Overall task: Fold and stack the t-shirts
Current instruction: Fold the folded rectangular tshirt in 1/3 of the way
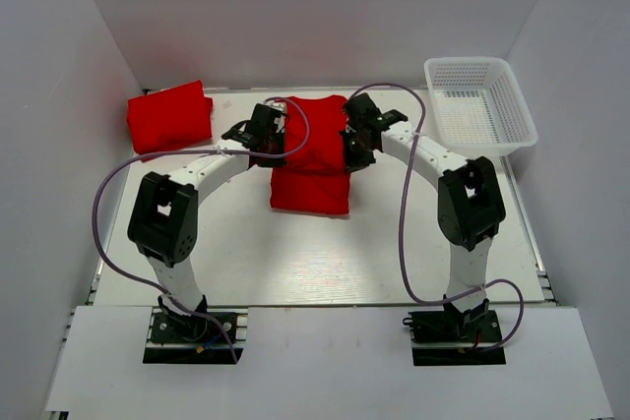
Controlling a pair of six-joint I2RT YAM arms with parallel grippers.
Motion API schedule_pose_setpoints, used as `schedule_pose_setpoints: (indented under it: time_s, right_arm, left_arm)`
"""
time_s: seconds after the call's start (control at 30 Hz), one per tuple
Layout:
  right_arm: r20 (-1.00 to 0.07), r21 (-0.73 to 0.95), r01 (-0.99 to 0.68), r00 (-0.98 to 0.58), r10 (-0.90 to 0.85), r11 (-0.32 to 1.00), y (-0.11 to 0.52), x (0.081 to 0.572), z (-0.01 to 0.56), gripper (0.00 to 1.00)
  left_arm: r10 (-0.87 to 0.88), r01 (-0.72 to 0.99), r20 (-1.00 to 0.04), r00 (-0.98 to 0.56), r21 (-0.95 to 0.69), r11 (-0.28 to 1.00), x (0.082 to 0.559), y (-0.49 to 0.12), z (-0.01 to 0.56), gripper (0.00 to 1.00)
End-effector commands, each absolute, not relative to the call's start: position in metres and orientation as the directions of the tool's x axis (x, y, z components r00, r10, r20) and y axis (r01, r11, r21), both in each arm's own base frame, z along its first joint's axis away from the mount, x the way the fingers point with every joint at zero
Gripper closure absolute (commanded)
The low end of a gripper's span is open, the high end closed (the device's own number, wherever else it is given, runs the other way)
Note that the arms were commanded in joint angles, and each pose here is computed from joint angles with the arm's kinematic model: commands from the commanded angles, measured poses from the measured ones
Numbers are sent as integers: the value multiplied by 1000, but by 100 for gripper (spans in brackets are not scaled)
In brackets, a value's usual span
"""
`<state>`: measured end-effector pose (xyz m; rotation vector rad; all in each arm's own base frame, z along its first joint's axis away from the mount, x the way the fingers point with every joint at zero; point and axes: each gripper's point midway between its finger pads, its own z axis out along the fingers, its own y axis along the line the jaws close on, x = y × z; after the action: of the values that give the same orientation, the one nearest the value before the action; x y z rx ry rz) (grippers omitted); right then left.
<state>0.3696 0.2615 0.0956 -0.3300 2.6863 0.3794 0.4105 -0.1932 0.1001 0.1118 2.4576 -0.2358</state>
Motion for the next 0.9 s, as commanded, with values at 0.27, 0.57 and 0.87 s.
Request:
schedule_pose_setpoints:
  time_s: [0.27, 0.57, 0.87]
  right_arm:
    - [-459, 262, -318, -871, -172, 911, 265, 408, 88, 100]
    - [-492, 296, -322, -859, -146, 899, 269, 438, 92, 10]
    - [-595, 249, -364, -788, -155, 897, 254, 425, 149, 10]
  left_arm:
    - [43, 166, -663, -747, -124, 978, 441, -187, 93, 100]
    - [14, 148, -657, -754, -149, 978, 462, -187, 89, 25]
    - [-32, 45, -691, -722, -93, 995, 446, -151, 141, 1]
